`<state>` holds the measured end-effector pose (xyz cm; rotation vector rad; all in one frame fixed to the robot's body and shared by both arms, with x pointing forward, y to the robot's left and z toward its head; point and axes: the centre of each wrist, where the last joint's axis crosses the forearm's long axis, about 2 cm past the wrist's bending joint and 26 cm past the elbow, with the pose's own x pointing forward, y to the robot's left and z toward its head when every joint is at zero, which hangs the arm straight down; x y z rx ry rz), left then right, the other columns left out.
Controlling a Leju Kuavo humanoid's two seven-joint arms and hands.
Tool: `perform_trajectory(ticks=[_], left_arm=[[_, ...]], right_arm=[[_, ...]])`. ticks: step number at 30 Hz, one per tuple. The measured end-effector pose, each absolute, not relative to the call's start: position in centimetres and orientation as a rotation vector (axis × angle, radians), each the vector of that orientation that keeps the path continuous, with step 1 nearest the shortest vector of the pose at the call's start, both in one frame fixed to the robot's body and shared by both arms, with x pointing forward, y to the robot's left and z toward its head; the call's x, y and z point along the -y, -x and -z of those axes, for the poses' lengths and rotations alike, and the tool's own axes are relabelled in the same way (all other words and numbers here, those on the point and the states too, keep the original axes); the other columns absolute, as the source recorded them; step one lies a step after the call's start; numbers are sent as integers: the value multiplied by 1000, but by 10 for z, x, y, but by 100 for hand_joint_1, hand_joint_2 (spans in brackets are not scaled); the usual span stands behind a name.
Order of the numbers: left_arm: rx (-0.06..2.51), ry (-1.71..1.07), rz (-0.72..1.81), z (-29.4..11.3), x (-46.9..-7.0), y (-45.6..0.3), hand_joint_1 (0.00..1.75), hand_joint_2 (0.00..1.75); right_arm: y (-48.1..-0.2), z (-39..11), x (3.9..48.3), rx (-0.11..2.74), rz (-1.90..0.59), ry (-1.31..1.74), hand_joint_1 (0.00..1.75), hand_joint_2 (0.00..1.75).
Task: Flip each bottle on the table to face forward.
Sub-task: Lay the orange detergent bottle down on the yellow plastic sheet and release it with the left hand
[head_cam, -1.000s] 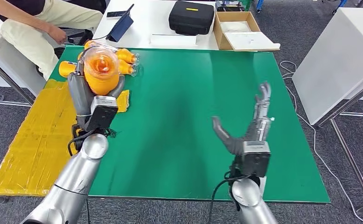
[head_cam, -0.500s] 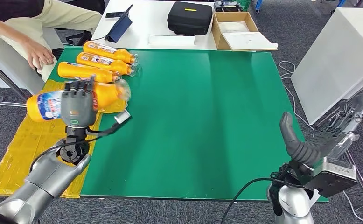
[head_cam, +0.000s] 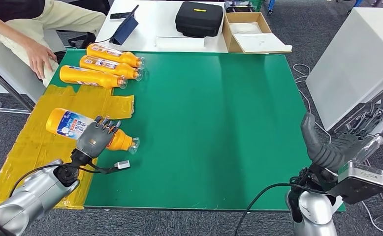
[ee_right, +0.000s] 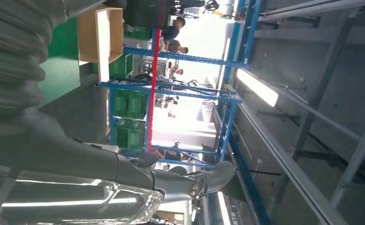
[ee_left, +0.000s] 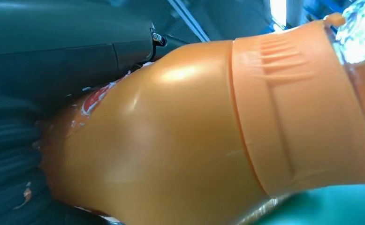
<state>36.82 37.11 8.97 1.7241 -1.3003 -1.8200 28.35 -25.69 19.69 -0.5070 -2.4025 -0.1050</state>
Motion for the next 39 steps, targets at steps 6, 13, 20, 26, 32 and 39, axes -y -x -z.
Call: perform_trajectory(ticks=[6, 13, 20, 26, 32, 39], left_arm=[[1218, -1662, 1834, -83, -392, -364, 175, 175], [1188, -1634, 1791, -81, -399, -363, 130, 175], [1187, -1601, 1729, -77, -402, -358, 0, 175], [1192, -1592, 1671, -74, -401, -355, 0, 175], [1192, -1591, 1646, -72, -400, -353, 0, 175], [1207, -1586, 1619, -74, -400, -353, 0, 175]], right_arm=[[-284, -197, 256, 2390, 79, 499, 0, 175], [-283, -197, 256, 2380, 73, 495, 0, 175], [-278, -190, 254, 2350, 44, 488, 0, 175], [-274, -186, 251, 2327, 25, 481, 0, 175], [-271, -183, 249, 2313, 17, 479, 0, 175], [-271, -183, 247, 2304, 5, 468, 0, 175]])
